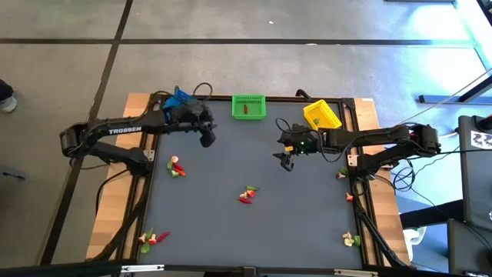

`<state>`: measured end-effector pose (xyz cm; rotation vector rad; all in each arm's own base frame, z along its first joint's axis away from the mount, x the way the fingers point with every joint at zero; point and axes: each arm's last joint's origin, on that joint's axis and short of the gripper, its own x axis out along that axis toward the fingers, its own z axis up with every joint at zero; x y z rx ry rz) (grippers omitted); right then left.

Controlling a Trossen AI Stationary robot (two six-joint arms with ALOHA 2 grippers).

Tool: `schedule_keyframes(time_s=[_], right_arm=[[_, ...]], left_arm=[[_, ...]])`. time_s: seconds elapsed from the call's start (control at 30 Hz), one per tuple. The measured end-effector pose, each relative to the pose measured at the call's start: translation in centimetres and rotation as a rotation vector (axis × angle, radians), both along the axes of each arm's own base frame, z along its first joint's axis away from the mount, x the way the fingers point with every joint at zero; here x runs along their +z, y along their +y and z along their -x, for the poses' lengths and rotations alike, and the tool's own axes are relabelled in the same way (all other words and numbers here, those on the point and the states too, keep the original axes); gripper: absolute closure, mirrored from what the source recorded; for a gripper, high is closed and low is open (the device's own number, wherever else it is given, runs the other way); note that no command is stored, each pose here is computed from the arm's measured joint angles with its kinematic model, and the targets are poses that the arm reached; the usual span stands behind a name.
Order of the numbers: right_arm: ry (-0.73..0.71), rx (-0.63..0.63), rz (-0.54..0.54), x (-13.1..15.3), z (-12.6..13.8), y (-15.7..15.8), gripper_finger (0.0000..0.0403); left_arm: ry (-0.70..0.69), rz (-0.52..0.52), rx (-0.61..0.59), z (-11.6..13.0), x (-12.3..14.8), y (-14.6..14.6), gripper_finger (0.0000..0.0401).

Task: Sort produce into baskets
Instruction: Put the green pepper into the green bin

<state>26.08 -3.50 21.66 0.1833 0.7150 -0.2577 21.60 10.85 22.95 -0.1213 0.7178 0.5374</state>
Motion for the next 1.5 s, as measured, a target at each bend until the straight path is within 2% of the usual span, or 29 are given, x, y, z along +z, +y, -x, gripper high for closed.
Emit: schedule_keyframes(time_s=[0.2, 0.43, 0.6, 0.87, 1.07, 1.23, 1.5], right_arm=[[-0.001, 0.095, 0.017, 0.0, -0.2, 1.8, 0.0104], [-0.054, 0.202, 0.048, -0.8, -1.9, 4.0, 0.0104], [-0.016, 0.268, 0.051, -3.5, -3.4, 5.8, 0.0104], [-0.047, 0.355, 0.044, -7.3, -5.5, 9.0, 0.0104], [-0.114, 0.322, -0.001, -9.5, -6.6, 10.4, 0.0104], [-0.065, 0.25, -0.019, -11.7, -6.7, 10.6, 0.0104], [-0.074, 0.197, -0.022, -12.3, -7.0, 10.5, 0.0108]], left_arm=[[-0.022, -0.007, -0.104, -1.2, 0.2, -2.3, 0.027], [-0.079, 0.016, -0.148, -2.0, 0.5, -4.0, 0.027], [-0.076, 0.001, -0.194, -2.2, 0.5, -4.8, 0.027], [-0.082, -0.004, -0.207, -2.3, 0.6, -5.0, 0.027], [-0.085, -0.006, -0.207, -2.3, 0.6, -5.0, 0.027], [-0.086, -0.007, -0.207, -2.3, 0.6, -5.0, 0.027], [-0.087, -0.007, -0.206, -2.4, 0.6, -5.0, 0.027]])
